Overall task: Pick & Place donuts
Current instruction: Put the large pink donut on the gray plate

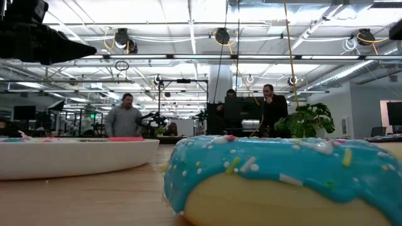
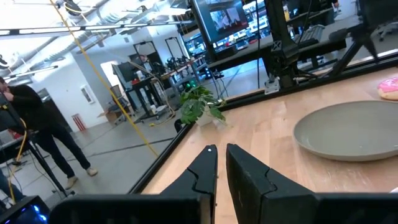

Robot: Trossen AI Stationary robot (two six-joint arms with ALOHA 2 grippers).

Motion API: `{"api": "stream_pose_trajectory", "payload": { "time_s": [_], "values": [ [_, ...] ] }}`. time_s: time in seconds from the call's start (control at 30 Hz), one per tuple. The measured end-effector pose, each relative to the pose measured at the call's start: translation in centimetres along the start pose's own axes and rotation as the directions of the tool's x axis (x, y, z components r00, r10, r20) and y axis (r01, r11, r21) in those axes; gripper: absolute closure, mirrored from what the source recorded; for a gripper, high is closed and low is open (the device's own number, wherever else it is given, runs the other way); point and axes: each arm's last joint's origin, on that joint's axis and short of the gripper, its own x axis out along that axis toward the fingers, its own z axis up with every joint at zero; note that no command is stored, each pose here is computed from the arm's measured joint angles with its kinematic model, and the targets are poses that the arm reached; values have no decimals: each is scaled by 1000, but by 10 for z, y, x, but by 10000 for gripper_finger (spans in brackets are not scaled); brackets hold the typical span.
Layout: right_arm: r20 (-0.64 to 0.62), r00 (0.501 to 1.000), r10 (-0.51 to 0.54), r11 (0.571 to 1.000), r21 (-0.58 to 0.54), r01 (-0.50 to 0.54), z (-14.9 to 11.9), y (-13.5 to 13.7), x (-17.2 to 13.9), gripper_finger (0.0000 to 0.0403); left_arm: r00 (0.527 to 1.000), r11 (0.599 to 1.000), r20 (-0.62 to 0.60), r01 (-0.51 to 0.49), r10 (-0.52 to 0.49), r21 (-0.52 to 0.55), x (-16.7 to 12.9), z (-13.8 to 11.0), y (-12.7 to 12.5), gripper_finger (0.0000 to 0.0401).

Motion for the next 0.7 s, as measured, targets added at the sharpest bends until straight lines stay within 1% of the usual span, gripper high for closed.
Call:
{"api": "stream_pose_trajectory", "payload": {
  "time_s": [0.1,0.23,0.4,0.6,0.7],
  "values": [
    [-15,1000,-14,1000,-1,14,-3,-4,8,208,1000,1000,-2,1,-1,1,0,0,0,359],
    [1,1000,6,1000,-3,-6,-3,-8,22,190,1000,1000,-3,1,-1,2,0,0,0,359],
    [20,999,36,999,-8,-36,-6,-13,41,184,1000,1000,-4,1,-1,-7,0,0,0,359],
    [-10,1000,-6,1000,-8,6,-14,-24,55,183,1000,1000,-8,3,-3,-16,0,-1,0,359],
    [-10,1000,24,1000,-7,-24,-15,-24,59,183,1000,1000,-8,3,-3,-17,0,-1,0,359]
  ]
}}
